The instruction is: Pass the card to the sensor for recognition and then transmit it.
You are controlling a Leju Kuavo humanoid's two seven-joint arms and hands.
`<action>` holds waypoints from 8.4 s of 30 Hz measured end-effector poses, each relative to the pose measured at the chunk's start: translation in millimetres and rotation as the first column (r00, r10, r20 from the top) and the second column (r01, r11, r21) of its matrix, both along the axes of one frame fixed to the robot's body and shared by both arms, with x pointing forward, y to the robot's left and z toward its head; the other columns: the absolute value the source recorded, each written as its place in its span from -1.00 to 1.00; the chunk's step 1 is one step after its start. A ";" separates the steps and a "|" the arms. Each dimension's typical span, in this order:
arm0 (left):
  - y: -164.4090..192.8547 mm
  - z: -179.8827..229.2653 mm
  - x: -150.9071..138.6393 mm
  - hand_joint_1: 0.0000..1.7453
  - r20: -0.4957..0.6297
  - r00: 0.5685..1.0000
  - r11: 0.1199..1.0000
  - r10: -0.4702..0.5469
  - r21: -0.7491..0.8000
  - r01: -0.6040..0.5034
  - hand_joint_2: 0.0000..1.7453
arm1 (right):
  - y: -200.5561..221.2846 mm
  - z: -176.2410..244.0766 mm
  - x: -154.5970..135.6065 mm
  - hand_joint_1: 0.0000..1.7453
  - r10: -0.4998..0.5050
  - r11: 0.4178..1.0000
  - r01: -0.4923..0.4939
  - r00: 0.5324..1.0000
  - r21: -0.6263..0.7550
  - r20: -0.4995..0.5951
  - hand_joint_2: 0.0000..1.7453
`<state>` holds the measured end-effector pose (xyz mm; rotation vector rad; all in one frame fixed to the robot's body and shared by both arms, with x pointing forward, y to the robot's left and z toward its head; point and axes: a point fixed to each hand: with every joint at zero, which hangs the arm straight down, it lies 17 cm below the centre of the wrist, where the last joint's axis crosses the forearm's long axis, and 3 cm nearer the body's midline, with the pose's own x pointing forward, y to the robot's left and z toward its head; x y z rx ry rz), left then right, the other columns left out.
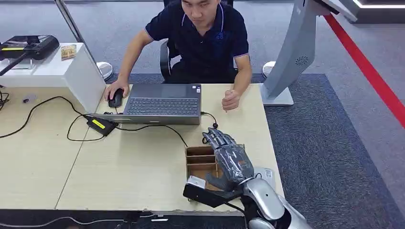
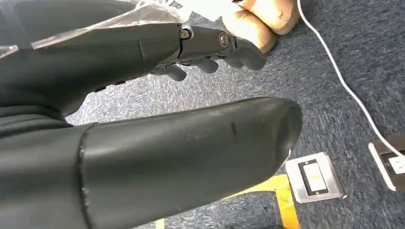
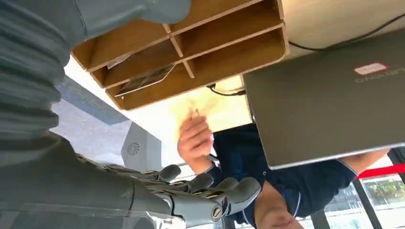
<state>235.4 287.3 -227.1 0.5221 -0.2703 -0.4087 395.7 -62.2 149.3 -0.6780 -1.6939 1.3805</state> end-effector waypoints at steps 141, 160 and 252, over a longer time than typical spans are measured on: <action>-8.8 1.5 5.6 -1.00 0.003 0.999 0.999 -0.054 -0.003 0.054 -1.00 | -68.3 -42.5 55.3 -1.00 -0.157 0.976 0.151 0.987 -0.159 -0.025 1.00; -9.6 2.3 8.1 -1.00 0.004 0.998 0.998 -0.059 -0.006 0.059 -1.00 | -62.5 -39.4 55.2 -0.98 -0.152 0.978 0.147 0.988 -0.146 -0.025 1.00; -0.2 1.9 7.7 -1.00 -0.002 0.998 0.998 -0.055 0.006 0.055 -1.00 | -76.2 -46.5 58.0 -0.10 -0.169 0.972 0.161 0.985 -0.169 -0.034 1.00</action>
